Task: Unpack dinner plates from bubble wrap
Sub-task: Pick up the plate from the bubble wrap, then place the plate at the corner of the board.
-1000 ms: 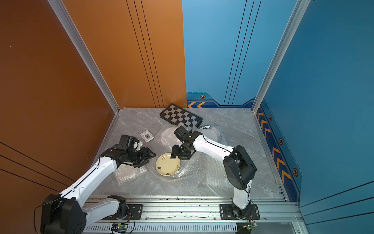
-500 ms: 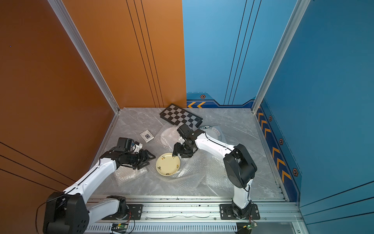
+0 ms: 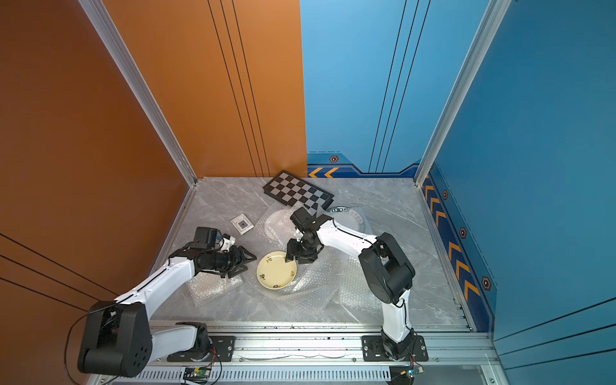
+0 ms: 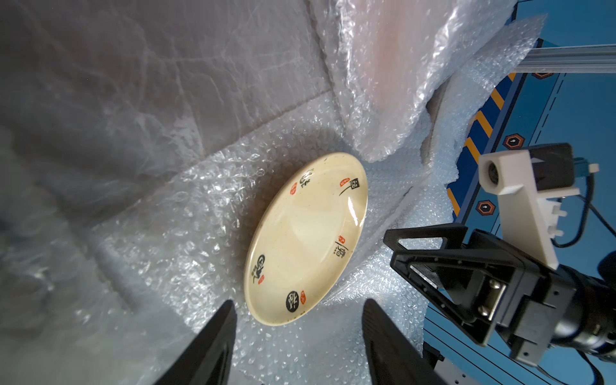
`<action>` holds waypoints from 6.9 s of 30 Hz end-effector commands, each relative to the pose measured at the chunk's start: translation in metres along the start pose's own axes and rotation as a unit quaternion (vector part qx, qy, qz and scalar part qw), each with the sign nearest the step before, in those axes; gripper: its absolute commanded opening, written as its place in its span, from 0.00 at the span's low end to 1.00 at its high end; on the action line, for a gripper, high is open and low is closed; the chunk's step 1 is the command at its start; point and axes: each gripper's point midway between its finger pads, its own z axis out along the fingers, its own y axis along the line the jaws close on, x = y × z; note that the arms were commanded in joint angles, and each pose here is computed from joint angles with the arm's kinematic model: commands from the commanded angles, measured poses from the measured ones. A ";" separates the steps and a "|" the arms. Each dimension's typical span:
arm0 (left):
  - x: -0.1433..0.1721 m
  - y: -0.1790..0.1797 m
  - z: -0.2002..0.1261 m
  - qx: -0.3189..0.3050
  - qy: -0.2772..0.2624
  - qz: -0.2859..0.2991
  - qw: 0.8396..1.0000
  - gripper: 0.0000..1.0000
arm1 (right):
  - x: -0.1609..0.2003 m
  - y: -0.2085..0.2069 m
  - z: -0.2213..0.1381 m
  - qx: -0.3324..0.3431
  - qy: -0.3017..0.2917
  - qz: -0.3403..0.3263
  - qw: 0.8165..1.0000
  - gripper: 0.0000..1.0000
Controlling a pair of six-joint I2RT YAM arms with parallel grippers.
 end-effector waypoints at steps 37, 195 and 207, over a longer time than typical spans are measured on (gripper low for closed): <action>0.014 0.010 0.058 -0.026 0.062 0.029 0.997 0.41 | 0.002 -0.010 0.049 -0.033 0.025 0.001 0.999 0.47; -0.354 0.075 -0.013 0.055 -0.287 -0.216 0.932 0.06 | -0.044 0.006 -0.087 -0.020 -0.104 0.054 0.993 0.51; -0.352 0.083 -0.009 0.051 -0.283 -0.223 0.932 0.31 | -0.046 0.008 -0.087 -0.021 -0.102 0.051 0.993 0.51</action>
